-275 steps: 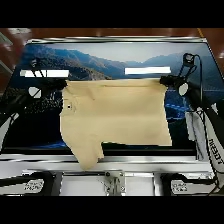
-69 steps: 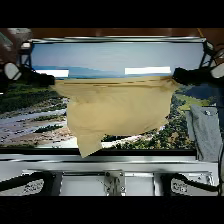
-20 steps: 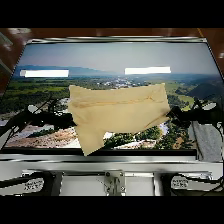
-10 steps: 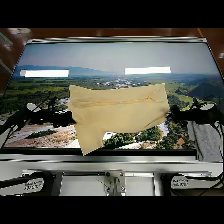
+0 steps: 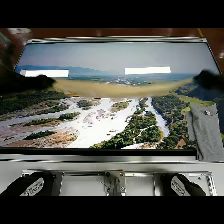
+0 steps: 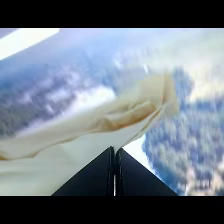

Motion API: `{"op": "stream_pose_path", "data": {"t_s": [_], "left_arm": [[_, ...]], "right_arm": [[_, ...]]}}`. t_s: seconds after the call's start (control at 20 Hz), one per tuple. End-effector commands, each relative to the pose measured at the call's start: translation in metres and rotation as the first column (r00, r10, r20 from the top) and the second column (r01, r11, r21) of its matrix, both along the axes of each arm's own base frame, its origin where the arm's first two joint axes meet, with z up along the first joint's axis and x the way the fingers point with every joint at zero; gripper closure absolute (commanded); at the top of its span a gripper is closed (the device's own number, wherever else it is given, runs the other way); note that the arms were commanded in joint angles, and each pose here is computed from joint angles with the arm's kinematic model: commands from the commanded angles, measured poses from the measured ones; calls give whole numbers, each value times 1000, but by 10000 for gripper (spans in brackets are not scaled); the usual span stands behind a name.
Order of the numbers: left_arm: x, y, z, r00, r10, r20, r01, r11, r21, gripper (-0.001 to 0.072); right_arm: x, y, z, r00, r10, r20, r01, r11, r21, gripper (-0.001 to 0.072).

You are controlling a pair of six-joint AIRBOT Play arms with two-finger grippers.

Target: Fold the shirts.

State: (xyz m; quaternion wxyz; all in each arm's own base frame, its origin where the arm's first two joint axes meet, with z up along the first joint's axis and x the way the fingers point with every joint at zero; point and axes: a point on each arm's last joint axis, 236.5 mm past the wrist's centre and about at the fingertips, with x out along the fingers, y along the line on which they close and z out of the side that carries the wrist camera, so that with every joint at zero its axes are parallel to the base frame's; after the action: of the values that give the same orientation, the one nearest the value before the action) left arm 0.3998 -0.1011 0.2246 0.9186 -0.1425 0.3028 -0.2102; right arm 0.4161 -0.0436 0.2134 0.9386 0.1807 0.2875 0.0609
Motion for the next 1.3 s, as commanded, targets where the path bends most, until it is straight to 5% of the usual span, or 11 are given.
{"op": "stream_pose_path", "data": {"t_s": [0.0,0.25,0.45,0.75,0.95,1.25], "left_arm": [[-83,38,205,868,126,481,-192,977,90,665],[-220,44,318,661,156,734,-268,963,37,665],[-271,49,326,592,113,798,-324,940,107,664],[-264,55,271,751,96,653,-318,920,230,664],[-256,63,249,800,111,589,-326,905,273,665],[-166,72,89,971,175,161,-220,919,328,664]], "right_arm": [[-81,26,213,878,-13,478,100,983,-157,652],[-218,69,342,641,20,768,238,945,-223,652],[-266,68,321,696,-5,718,329,891,-313,652],[-289,16,251,846,-201,493,439,787,-434,652],[-288,14,189,938,-246,243,333,831,-446,652],[-234,20,46,971,-144,-193,75,942,-327,652]]}}
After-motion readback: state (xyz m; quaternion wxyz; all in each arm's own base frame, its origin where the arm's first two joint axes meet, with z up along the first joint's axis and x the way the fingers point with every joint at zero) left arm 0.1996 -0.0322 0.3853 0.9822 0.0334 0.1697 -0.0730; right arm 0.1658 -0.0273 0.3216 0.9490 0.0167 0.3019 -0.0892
